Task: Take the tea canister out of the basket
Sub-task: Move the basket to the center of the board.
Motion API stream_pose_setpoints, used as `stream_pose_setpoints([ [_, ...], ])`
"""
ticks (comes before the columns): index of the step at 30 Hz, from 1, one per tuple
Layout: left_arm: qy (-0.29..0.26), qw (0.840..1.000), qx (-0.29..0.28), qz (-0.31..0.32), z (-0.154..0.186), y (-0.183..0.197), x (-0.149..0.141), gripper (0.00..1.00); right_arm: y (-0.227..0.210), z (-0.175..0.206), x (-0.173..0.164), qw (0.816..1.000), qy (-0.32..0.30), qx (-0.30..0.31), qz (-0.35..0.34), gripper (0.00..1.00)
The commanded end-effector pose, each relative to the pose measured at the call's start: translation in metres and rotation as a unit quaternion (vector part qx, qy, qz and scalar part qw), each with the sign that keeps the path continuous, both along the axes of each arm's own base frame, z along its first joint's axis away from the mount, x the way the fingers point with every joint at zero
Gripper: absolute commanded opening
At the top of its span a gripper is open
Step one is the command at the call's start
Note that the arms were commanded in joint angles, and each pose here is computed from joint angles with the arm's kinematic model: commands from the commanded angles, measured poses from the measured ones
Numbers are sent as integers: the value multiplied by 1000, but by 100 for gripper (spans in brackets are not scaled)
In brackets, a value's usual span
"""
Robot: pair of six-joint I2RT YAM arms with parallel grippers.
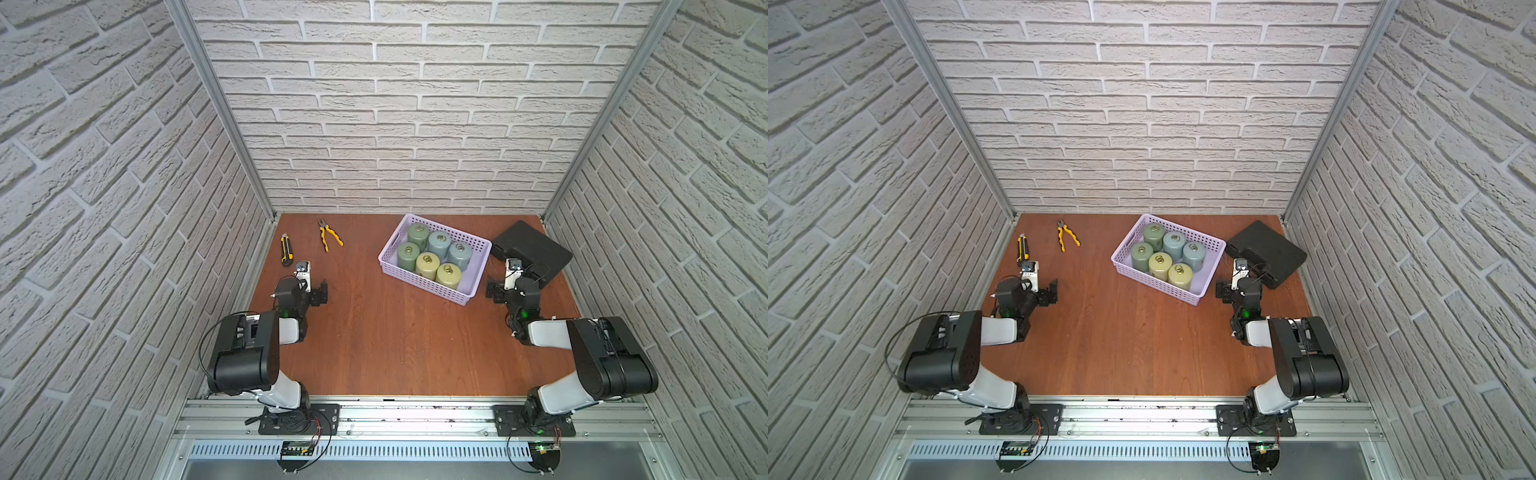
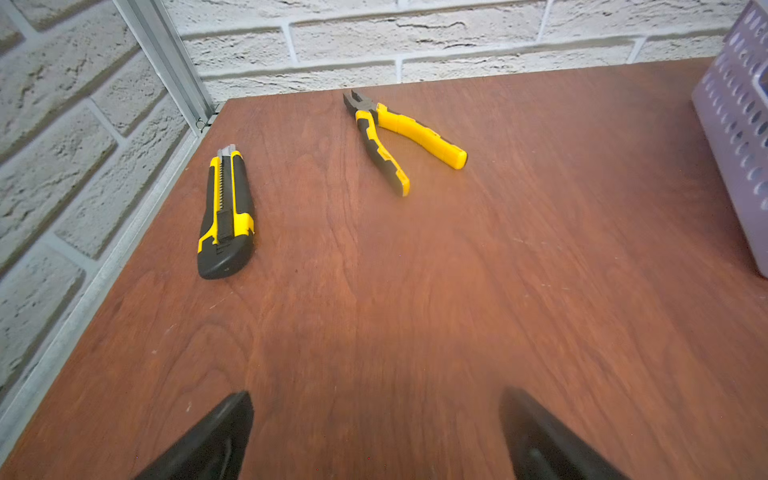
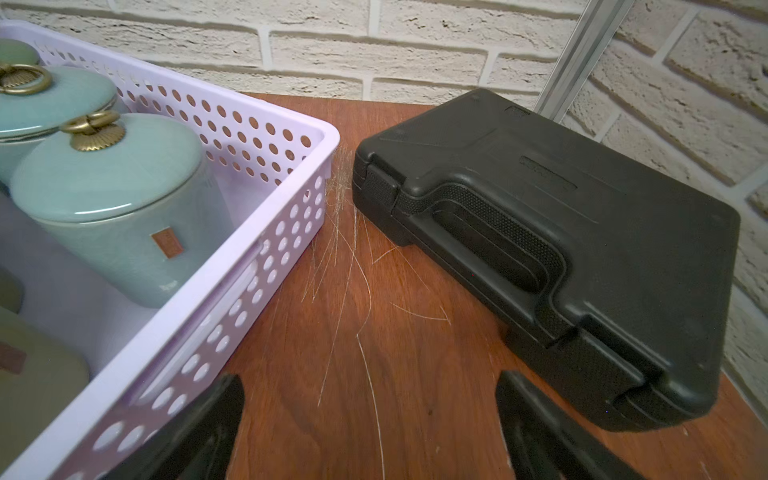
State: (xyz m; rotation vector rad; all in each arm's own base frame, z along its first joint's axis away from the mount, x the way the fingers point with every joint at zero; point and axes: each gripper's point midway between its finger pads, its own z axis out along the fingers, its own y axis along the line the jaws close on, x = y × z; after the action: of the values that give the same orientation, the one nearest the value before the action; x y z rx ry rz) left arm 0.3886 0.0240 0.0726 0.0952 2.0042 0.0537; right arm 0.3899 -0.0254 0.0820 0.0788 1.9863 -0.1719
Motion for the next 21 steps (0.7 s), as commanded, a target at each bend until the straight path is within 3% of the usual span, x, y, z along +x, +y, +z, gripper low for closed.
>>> stream_pose_setpoints([
  [1, -30, 999, 19, 9, 15, -1, 7, 98, -3, 13, 3, 1000, -27, 0, -7, 99],
  [21, -29, 999, 14, 8, 15, 0, 8, 98, -2, 13, 3, 1000, -27, 0, -6, 99],
])
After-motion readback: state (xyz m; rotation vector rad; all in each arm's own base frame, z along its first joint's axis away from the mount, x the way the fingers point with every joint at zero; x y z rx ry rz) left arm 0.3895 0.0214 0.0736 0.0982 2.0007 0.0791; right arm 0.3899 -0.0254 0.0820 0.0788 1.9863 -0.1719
